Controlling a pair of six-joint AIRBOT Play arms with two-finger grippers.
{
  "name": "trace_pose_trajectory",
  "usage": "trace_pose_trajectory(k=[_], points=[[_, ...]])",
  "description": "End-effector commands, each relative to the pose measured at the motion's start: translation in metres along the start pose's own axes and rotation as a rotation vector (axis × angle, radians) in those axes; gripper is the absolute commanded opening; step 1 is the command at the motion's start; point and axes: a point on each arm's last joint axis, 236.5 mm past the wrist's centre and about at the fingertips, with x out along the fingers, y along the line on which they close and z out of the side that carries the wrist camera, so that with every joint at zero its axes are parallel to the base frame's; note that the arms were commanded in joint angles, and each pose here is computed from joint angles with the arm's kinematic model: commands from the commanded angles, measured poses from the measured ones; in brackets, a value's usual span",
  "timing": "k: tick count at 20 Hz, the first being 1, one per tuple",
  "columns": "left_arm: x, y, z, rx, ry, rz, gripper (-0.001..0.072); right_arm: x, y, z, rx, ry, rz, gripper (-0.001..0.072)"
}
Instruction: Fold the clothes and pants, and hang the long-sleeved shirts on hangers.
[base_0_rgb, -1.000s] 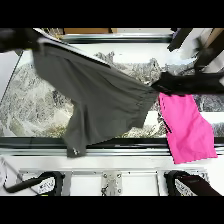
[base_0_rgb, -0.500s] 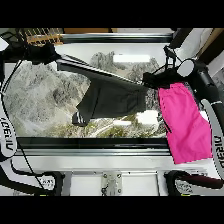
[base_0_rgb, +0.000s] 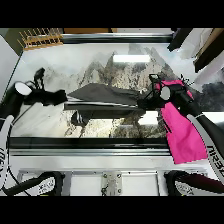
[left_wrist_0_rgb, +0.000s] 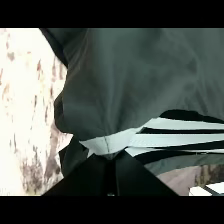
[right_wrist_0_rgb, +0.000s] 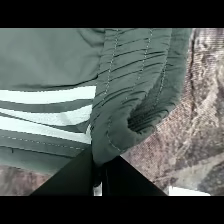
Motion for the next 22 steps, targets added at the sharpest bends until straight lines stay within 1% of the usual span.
trace_pose_trajectory(k=[1,5,6,7,8,9,12,14,15,16,17,18,22], points=[[0.036,0.031,-0.048,-0.077,0.011,0.044,0.0006,0.026,0.005,-0.010,-0.001,-0.047,0.011,0.0016],[0.042,0.036,-0.064,-0.087,0.044,0.052,0.0006,0.034,0.019,-0.017,0.059,-0.013,0.071,0.0024],[0.042,0.036,-0.065,-0.087,0.047,0.051,0.0018,0.034,0.025,-0.019,0.080,-0.003,0.092,0.0098],[0.041,0.035,-0.065,-0.087,0.047,0.050,0.0269,0.033,0.030,-0.019,0.099,0.000,0.114,0.0360],[0.040,0.035,-0.064,-0.086,0.043,0.049,0.0495,0.030,0.037,-0.019,0.110,-0.001,0.144,0.0619],[0.034,0.032,-0.060,-0.076,0.025,0.048,0.0523,0.023,0.043,-0.016,0.103,-0.012,0.170,0.0636],[-0.001,0.024,-0.035,-0.055,-0.103,0.038,0.0523,-0.022,0.040,-0.005,0.106,-0.061,0.200,0.0638],[-0.028,0.019,-0.028,-0.047,-0.161,0.028,0.0521,-0.055,0.016,-0.005,0.113,-0.073,0.192,0.0642],[-0.039,0.013,-0.029,-0.036,-0.175,0.018,0.0493,-0.066,-0.001,-0.007,0.100,-0.071,0.181,0.0657],[-0.047,0.006,-0.030,-0.021,-0.185,0.008,0.0335,-0.073,-0.016,-0.010,0.090,-0.062,0.186,0.0657],[-0.054,-0.002,-0.032,0.000,-0.193,-0.001,0.0160,-0.076,-0.027,-0.012,0.103,-0.048,0.207,0.0658],[-0.058,-0.012,-0.032,0.027,-0.205,-0.014,0.0008,-0.076,-0.038,-0.009,0.131,-0.047,0.234,0.0659],[-0.056,-0.069,-0.048,0.131,-0.200,-0.094,0.0007,-0.048,-0.077,0.008,0.319,-0.040,0.386,0.0659]])
